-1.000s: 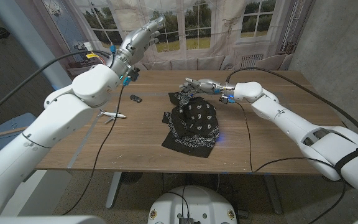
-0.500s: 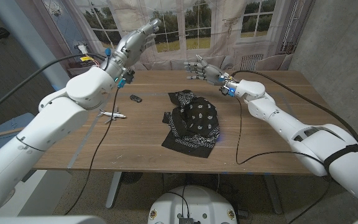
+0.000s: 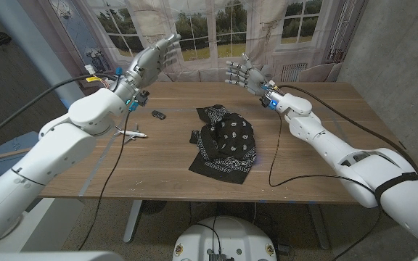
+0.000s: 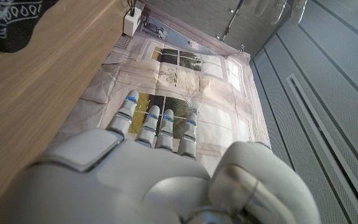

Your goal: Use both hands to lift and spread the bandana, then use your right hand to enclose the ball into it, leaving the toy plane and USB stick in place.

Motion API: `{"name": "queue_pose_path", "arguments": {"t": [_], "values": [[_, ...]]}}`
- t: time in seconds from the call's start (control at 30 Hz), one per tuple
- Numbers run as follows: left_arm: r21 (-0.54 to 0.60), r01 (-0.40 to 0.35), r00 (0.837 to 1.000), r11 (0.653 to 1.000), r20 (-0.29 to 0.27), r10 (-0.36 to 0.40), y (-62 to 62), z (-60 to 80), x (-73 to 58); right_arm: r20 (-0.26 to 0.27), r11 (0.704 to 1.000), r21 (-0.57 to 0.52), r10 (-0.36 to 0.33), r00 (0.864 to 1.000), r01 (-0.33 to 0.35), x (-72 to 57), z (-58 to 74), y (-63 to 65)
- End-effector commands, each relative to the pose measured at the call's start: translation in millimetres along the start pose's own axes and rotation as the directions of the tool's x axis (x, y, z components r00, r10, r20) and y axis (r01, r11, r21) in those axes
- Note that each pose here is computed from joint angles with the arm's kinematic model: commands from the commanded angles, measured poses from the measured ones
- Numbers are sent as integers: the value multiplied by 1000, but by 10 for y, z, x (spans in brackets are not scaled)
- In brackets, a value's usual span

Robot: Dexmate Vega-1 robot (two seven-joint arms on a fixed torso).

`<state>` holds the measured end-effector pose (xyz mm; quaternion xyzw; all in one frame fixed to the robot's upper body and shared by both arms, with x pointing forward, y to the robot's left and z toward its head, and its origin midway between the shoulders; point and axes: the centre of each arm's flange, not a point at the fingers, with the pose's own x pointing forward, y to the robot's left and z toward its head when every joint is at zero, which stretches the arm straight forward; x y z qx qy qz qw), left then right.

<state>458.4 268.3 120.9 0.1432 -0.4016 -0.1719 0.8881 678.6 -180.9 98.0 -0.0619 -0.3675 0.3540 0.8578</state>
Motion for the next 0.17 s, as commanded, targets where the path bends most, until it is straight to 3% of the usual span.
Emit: {"name": "queue_pose_path", "arguments": {"t": [0.03, 0.17], "values": [[-87, 11, 997, 996, -70, -17, 43, -451, -170, 6, 974, 106, -204, 979, 202, -150, -73, -265], [-120, -33, 992, 992, -122, 18, 37, -664, -220, 29, 952, 168, -266, 963, 258, -203, -151, -310]]}}
